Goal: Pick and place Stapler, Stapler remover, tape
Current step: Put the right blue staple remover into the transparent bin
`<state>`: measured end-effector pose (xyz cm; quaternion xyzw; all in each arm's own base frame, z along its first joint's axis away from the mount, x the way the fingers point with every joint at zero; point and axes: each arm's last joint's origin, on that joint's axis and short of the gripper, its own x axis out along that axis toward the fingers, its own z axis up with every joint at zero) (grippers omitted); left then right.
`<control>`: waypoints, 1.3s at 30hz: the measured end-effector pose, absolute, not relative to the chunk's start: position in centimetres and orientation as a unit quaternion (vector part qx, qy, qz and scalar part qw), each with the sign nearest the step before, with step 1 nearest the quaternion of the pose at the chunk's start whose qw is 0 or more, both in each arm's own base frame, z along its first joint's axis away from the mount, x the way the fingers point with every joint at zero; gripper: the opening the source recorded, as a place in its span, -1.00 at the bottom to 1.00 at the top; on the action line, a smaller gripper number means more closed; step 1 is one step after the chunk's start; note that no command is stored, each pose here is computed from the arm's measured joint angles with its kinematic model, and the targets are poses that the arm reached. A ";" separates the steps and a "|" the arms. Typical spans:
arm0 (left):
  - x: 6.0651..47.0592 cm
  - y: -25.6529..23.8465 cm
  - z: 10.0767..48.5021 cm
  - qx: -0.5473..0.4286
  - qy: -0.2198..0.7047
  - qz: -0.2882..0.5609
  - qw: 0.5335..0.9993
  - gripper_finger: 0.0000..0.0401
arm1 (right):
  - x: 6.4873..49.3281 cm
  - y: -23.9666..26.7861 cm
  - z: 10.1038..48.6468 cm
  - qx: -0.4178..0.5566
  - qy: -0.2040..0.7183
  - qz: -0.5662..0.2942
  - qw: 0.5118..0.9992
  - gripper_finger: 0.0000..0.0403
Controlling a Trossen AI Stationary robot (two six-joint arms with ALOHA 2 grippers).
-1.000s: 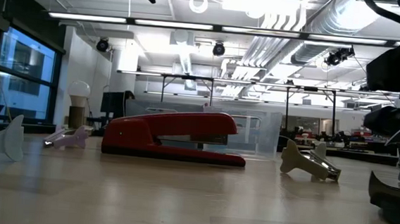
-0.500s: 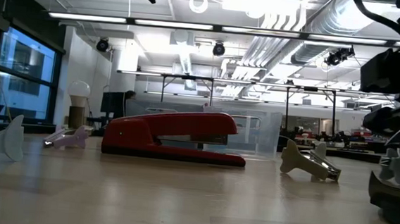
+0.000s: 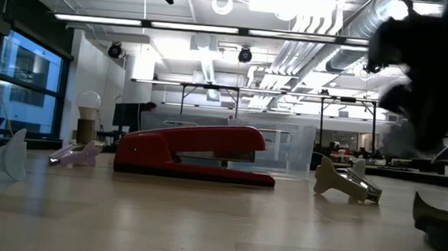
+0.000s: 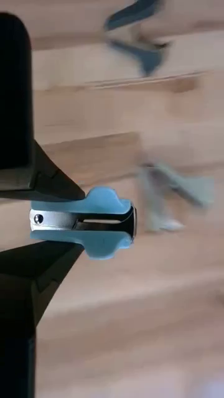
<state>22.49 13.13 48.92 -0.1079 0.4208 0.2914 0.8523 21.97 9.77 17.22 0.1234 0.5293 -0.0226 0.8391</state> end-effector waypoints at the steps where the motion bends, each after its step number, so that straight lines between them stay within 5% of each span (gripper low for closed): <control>1: 22.5 13.1 48.9 -0.107 0.421 0.291 0.852 0.10 | 22.5 9.4 18.0 0.120 0.527 -0.026 0.841 -0.63; 15: 22.5 13.1 48.9 -0.110 0.420 0.293 0.852 0.10 | 27.3 -0.5 25.2 0.004 0.461 -0.058 0.886 -0.63; 25: 22.5 13.1 48.9 -0.109 0.420 0.293 0.852 0.10 | 30.2 -6.8 21.2 0.041 0.444 -0.034 0.894 -0.63; 39: 22.5 13.1 48.9 -0.105 0.422 0.291 0.852 0.10 | 33.8 -8.4 16.5 0.078 0.467 -0.003 0.881 -0.63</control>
